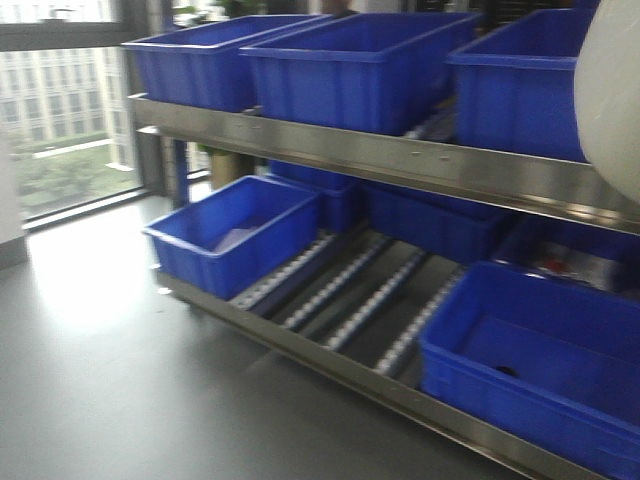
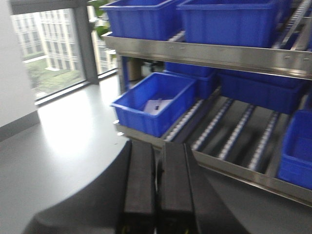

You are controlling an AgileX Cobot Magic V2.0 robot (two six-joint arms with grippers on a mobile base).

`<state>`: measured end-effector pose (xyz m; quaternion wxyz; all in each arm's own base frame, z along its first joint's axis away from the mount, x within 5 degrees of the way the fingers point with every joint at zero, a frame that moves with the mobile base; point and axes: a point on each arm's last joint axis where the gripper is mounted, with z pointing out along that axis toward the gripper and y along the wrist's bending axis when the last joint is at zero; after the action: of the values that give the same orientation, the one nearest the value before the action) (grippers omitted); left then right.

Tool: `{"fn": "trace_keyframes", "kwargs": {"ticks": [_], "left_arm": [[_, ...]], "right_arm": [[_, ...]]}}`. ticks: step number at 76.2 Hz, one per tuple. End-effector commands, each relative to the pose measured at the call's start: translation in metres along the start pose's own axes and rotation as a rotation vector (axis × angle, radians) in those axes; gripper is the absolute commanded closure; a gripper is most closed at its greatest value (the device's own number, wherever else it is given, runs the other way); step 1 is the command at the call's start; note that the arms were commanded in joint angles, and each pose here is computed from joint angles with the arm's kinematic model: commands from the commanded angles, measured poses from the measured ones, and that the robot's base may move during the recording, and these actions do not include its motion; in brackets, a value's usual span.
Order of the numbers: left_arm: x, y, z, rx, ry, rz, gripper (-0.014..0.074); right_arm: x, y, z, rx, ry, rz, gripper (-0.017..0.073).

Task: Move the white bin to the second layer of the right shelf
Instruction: 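Drive up to the shelf rack carrying the bin in the right gripper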

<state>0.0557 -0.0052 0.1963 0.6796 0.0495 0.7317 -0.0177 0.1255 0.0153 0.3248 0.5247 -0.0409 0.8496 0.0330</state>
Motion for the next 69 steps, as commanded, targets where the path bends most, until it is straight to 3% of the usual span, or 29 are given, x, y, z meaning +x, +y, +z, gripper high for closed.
{"fn": "trace_keyframes", "kwargs": {"ticks": [1, 69], "left_arm": [[0.0037, -0.0004, 0.0009, 0.002, -0.065, -0.003, 0.0509], [0.0037, -0.0004, 0.0009, 0.002, -0.065, -0.003, 0.0509]], "right_arm": [[-0.0177, -0.0001, -0.0050, -0.001, -0.121, 0.002, 0.0504], [-0.0177, -0.0001, -0.0050, -0.001, -0.121, 0.002, 0.0504]]}}
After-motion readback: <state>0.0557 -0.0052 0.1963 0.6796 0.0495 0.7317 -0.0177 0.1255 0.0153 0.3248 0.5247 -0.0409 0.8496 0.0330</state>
